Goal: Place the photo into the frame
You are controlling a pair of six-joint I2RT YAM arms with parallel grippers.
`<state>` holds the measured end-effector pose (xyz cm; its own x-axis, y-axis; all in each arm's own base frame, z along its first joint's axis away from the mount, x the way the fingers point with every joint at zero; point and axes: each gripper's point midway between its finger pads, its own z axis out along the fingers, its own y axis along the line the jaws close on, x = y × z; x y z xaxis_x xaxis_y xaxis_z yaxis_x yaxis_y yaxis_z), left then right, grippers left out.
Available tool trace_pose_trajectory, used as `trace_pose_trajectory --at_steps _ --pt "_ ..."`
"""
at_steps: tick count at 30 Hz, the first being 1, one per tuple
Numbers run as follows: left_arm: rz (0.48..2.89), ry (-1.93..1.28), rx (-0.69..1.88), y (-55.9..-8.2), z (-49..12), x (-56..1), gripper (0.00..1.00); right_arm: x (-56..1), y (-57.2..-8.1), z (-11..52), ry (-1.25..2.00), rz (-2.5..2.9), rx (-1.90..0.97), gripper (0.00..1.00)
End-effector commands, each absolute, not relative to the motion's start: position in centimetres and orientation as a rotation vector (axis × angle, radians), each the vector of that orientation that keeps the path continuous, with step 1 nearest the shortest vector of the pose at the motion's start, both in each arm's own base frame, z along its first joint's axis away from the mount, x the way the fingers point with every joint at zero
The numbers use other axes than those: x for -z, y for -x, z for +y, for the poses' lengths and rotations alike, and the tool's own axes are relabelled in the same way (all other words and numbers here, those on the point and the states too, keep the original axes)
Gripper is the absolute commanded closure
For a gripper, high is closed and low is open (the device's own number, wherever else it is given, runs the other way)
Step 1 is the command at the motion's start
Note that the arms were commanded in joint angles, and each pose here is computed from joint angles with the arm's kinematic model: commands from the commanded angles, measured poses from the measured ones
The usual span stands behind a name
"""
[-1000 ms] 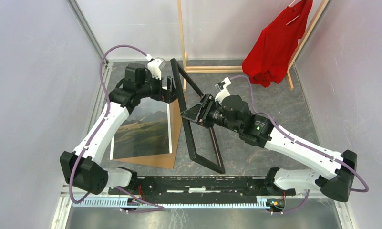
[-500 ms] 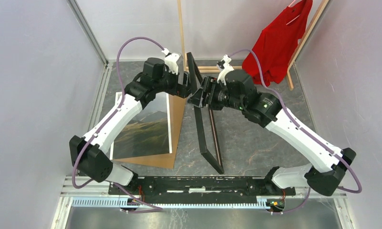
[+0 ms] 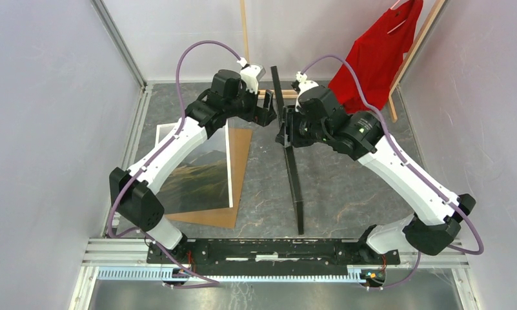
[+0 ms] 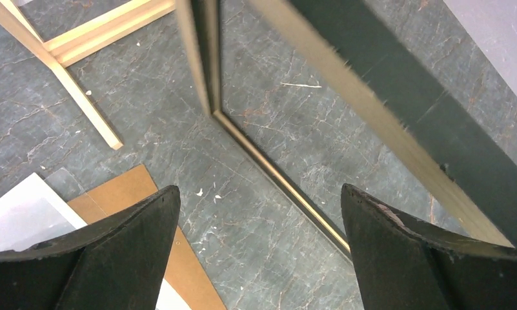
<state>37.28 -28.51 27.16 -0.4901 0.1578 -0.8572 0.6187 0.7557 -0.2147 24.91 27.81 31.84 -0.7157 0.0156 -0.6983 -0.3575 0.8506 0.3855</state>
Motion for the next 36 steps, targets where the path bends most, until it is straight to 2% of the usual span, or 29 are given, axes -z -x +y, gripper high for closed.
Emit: trace_pose_trajectory --at_steps 1,4,14,19,29,36 --pt "1.996 -0.57 0.621 -38.0 -28.6 -29.2 0.0 -33.2 -26.2 23.6 0.219 2.244 -0.422 0.65" --pt "2.03 -0.57 0.556 -38.0 -27.5 -28.4 0.0 -33.2 -26.5 21.4 0.165 2.239 -0.35 0.73" --pt "2.176 -0.515 0.437 -38.4 -21.4 -23.2 0.0 -30.6 -27.2 14.5 -0.107 2.272 -0.378 0.74" --pt "2.218 -0.589 0.344 -37.4 -19.8 -20.2 0.0 -27.3 -27.6 13.2 -0.201 2.331 -0.496 0.75" --pt "2.328 -0.725 0.192 -34.8 -17.1 -10.7 0.0 -22.0 -27.2 10.8 -0.227 2.41 -0.421 0.78" --pt "2.293 -0.754 0.057 -35.0 -16.3 -8.2 0.0 -18.8 -26.3 9.3 -0.171 2.468 -0.318 0.8"
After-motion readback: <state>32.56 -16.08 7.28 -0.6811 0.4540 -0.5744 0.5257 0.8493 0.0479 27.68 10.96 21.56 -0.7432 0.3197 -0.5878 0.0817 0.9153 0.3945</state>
